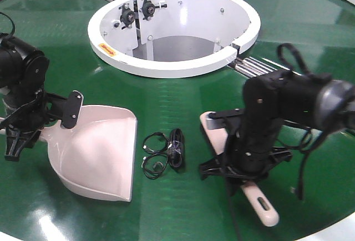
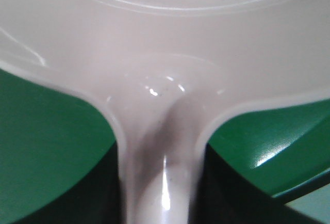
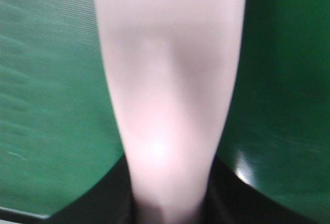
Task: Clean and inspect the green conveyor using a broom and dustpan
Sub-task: 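Sweep the black cable bundle with the brush toward the held dustpan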
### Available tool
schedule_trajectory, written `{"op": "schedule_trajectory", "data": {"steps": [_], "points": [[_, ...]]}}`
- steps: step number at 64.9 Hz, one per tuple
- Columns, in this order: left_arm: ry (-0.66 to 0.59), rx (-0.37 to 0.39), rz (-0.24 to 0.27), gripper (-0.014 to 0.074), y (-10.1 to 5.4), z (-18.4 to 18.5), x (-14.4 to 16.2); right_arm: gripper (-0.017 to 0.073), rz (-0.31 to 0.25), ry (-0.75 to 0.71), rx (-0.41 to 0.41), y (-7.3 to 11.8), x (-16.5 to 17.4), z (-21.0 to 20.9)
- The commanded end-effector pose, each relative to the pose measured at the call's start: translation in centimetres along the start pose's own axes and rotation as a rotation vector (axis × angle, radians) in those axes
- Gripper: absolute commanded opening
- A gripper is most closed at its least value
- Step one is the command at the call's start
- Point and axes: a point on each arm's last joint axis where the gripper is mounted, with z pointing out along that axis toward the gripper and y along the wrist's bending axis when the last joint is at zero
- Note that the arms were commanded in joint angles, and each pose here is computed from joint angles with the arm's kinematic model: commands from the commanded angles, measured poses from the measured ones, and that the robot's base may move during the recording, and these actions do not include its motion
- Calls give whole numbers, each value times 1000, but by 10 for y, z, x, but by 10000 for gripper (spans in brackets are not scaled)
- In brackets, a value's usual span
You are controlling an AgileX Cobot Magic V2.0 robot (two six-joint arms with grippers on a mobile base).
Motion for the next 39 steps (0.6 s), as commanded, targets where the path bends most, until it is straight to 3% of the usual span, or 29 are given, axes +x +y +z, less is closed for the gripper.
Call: {"op": "schedule_trajectory", "data": {"steps": [1,11,27,39], "points": [[11,-66,-12,-6,0,-24,9,-4,3,-30,-5,14,-7,-18],[11,-66,-12,-6,0,-24,9,-4,15,19,-9,23,-18,-16],[11,-66,-12,-6,0,-24,9,-4,48,80,-109,38,-29,-9],[11,-66,-12,-6,0,-24,9,-4,3,99,-121,59,-35,-3]]}}
